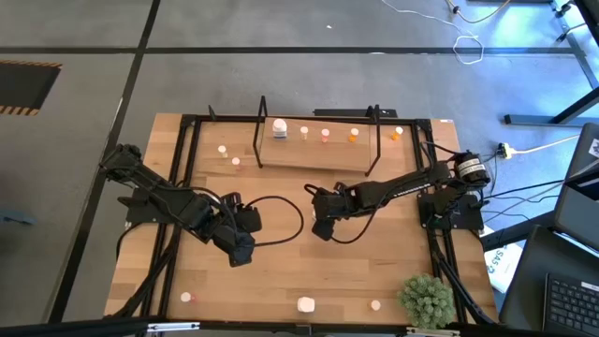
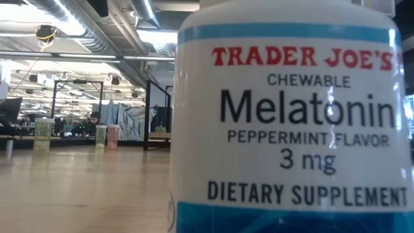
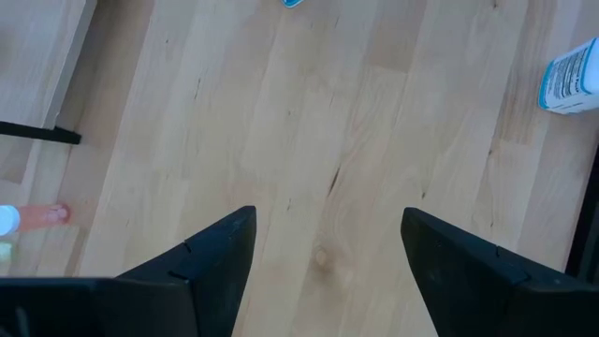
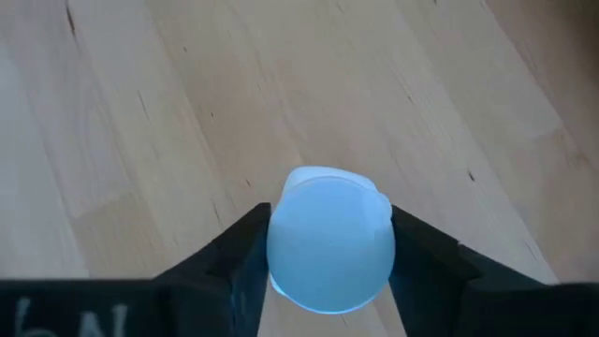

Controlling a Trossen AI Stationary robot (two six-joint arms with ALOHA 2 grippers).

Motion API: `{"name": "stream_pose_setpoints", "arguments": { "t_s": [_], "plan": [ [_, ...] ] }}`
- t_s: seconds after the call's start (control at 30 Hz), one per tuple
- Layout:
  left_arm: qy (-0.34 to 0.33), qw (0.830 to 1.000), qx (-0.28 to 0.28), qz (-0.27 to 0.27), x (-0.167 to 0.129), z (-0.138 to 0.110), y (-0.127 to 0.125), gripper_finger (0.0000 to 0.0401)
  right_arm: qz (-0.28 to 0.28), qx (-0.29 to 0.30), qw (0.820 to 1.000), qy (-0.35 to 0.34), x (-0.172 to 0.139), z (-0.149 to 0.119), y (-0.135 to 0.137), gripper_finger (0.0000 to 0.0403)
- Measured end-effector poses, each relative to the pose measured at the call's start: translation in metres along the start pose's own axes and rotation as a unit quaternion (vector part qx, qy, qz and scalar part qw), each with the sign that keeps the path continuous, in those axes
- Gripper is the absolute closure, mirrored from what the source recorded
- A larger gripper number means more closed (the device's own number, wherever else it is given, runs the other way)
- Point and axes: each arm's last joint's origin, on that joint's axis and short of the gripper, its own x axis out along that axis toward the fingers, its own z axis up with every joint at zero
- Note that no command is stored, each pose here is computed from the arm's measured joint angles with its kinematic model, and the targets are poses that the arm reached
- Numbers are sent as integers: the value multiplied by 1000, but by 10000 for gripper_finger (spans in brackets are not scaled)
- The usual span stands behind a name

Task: Pick and place medicine bottles onto shelf by color
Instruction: Put the top white pill bottle on the shelf aligned with the other white pill bottle

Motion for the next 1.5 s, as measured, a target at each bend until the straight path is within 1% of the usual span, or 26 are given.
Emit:
{"name": "stream_pose_setpoints", "arguments": {
  "t_s": [0.13, 0.23, 0.5, 0.6, 0.7, 0.77, 0.93, 1.1, 1.23, 1.3, 1.37, 1.4, 1.5],
  "plan": [
    [0, 1000, 0, 0, 0, 0, 0, 138, -2, -2, 1000, 1, 0, 0, -1, 198],
    [0, 1000, 0, 0, 0, 0, 0, 138, -2, 3, 1000, 3, 1, 2, -3, 193],
    [0, 1000, 0, 0, 0, 0, 0, 138, 2, 10, 1000, -5, 1, 7, -6, 218],
    [0, 1000, 0, 0, 0, 0, 0, 138, 9, 8, 1000, -16, -3, 14, -3, 218],
    [0, 1000, 0, 0, 0, 0, 0, 138, 9, -2, 1000, -16, -10, 20, 0, 208],
    [0, 1000, 0, 0, 0, 0, 0, 138, 11, -19, 1000, -20, -15, 26, 2, 205],
    [0, 1000, 0, 0, 0, 0, 0, 138, 18, -76, 997, -28, -29, 42, 5, 214],
    [0, 1000, 0, 0, 0, 0, 0, 138, 54, -130, 989, -37, -38, 67, -7, 216],
    [0, 1000, 0, 0, 0, 0, 0, 138, 44, -157, 986, -38, -41, 79, -23, 208],
    [0, 1000, 0, 0, 0, 0, 0, 138, 38, -163, 985, -42, -40, 84, -31, 208],
    [0, 1000, 0, 0, 0, 0, 0, 138, 32, -157, 986, -41, -39, 87, -38, 209],
    [0, 1000, 6, 0, 0, 0, 0, 138, 29, -156, 987, -41, -39, 88, -41, 211],
    [-12, 998, 63, 15, 0, 2, 2, 138, 23, -160, 986, -42, -38, 91, -47, 211]
  ]
}}
